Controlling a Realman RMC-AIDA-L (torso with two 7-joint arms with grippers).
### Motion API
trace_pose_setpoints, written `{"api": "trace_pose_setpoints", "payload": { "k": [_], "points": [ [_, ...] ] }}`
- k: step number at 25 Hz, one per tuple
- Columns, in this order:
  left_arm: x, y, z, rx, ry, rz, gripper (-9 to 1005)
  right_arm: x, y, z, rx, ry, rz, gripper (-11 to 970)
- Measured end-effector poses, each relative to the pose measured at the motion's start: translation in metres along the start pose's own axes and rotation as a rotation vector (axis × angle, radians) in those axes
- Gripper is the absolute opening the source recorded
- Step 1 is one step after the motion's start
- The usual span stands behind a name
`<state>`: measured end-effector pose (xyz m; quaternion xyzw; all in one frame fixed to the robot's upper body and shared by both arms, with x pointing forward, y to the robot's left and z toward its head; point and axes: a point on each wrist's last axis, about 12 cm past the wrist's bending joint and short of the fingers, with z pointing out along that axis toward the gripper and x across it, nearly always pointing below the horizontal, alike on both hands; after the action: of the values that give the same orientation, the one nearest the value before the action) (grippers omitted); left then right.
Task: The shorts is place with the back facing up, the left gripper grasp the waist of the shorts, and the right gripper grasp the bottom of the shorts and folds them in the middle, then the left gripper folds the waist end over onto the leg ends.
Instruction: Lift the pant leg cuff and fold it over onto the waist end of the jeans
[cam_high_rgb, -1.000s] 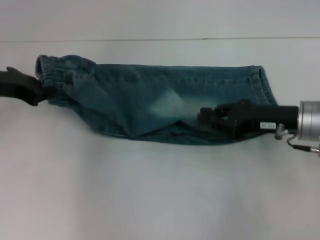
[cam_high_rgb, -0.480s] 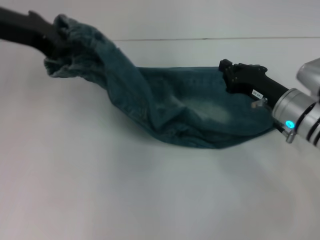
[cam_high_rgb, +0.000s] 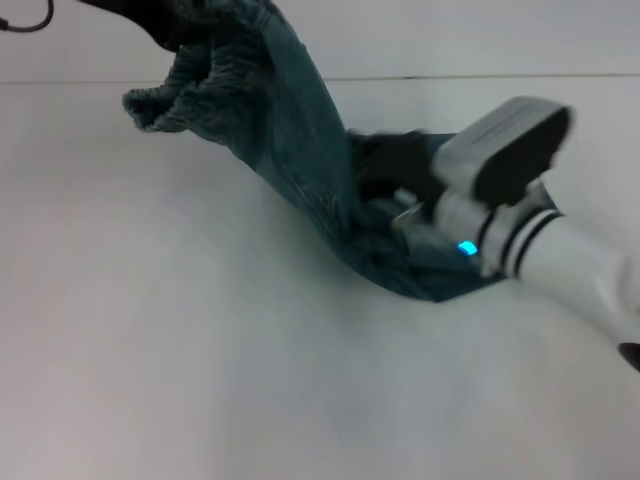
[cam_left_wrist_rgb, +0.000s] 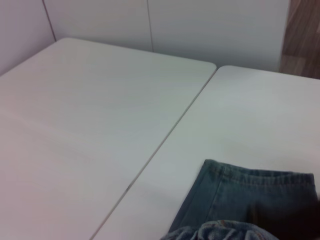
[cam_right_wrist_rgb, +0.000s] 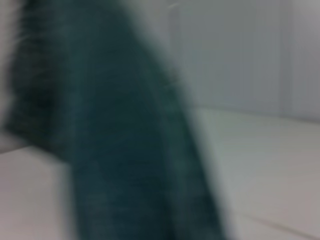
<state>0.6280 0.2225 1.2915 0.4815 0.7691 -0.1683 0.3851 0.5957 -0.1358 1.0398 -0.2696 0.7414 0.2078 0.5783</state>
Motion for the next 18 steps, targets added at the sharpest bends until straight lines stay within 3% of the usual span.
{"api": "trace_pose_setpoints", "payload": {
  "k": [5,9,14,18],
  "points": [
    [-0.006,-0.001,0.002,0.006,0.005,0.018,98,-0.009,0.052,0.017,-0.209,0.04,-0.049,25],
    [-0.003,-0.001,0.003,0.007,0.015,0.017,98,-0.014,0.08,0.021,-0.31,0.039,-0.072,24],
    [0.005,-0.003,0.005,0.012,0.031,0.01,99,-0.014,0.093,0.022,-0.365,0.047,-0.115,23],
    [0.01,-0.007,0.009,0.028,0.043,0.011,99,-0.009,0.09,0.018,-0.349,0.052,-0.101,23]
  ]
}}
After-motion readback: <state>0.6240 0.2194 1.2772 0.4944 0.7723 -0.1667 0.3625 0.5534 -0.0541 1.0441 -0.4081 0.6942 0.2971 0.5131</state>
